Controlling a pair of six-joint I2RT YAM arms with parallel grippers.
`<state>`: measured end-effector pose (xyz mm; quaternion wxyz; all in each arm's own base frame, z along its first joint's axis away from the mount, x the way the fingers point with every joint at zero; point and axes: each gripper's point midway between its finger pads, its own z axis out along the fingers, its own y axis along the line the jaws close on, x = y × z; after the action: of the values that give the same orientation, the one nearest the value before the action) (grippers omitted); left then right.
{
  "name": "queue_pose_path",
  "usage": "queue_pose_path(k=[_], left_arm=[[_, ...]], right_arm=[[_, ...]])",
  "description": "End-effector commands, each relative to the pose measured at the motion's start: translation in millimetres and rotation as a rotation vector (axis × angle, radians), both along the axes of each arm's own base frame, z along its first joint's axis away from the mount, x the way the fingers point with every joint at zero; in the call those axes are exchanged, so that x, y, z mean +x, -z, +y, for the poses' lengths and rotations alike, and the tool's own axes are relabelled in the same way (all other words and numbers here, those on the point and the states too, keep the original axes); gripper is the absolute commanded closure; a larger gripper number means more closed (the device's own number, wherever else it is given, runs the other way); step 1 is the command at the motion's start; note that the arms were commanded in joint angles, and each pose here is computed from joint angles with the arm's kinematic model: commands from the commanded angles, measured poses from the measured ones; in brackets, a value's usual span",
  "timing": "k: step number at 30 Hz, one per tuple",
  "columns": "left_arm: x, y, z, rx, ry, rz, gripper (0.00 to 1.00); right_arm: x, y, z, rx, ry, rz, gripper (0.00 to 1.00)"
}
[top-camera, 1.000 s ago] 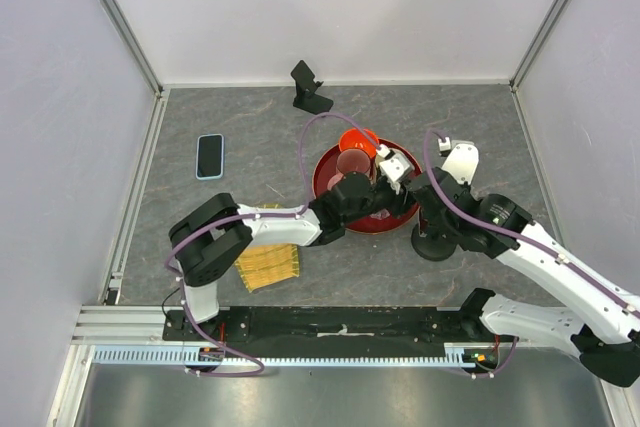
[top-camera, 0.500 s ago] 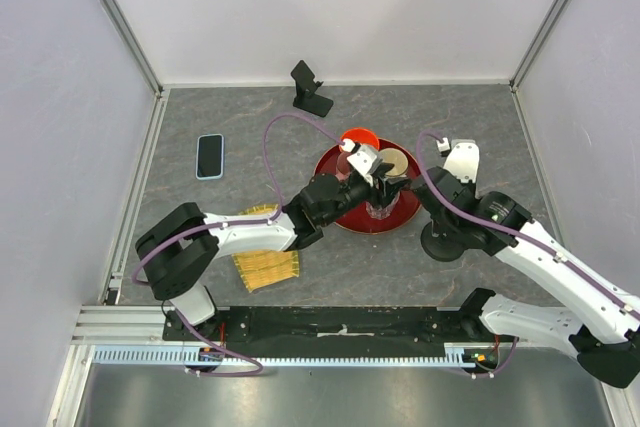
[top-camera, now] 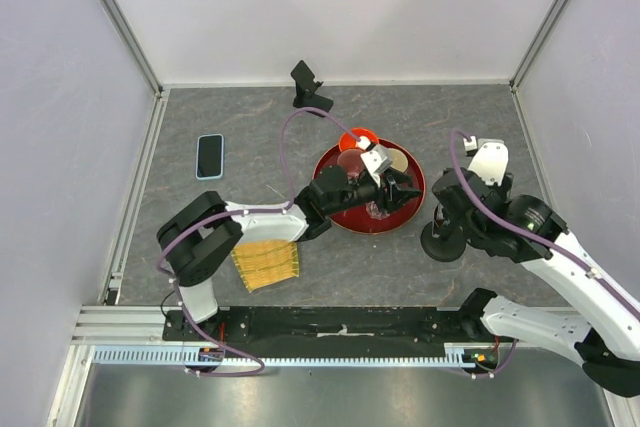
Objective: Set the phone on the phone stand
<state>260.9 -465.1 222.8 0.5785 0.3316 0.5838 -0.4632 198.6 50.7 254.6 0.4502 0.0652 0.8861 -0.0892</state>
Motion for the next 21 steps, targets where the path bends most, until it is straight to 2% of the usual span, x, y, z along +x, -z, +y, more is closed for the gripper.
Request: queue_pose_path(k=[1, 4, 7, 9, 11, 13, 16, 19, 21], left_arm=[[-27, -13, -24, -0.050, 0.254, 0.011, 0.49], [-35, -10, -29, -0.038, 0.319, 0.011, 0.51], [-34, -4, -29, -0.029, 0.317, 0.009, 0.51], [-33, -4, -29, -0.024, 0.308, 0.006, 0.51], [-33, -2, -30, -0.020, 0.311, 0.010, 0.52], [-34, -2, -31, -0.024, 0.323, 0.015, 0.52], [-37, -1, -33, -0.026, 0.343, 0.020, 0.52], [-39, -1, -33, -0.028, 0.360, 0.014, 0.52], [-42, -2, -33, -0.029, 0.372, 0.009, 0.52]], right_arm=[[-16, -10, -22, -0.002, 0.087, 0.010, 0.25], [-19, -6, -30, -0.043, 0.120, 0.029, 0.25], [-21, -1, -32, -0.033, 0.130, 0.045, 0.28], [-22, -2, -31, -0.021, 0.133, 0.044, 0.34], [-21, -5, -34, -0.023, 0.141, 0.026, 0.48], [-21, -9, -36, -0.005, 0.152, 0.000, 0.50], [-15, -13, -28, 0.033, 0.088, -0.044, 0.48], [-11, -16, -11, 0.081, -0.042, -0.073, 0.37], [-11, -19, -5, 0.101, -0.097, -0.094, 0.35]])
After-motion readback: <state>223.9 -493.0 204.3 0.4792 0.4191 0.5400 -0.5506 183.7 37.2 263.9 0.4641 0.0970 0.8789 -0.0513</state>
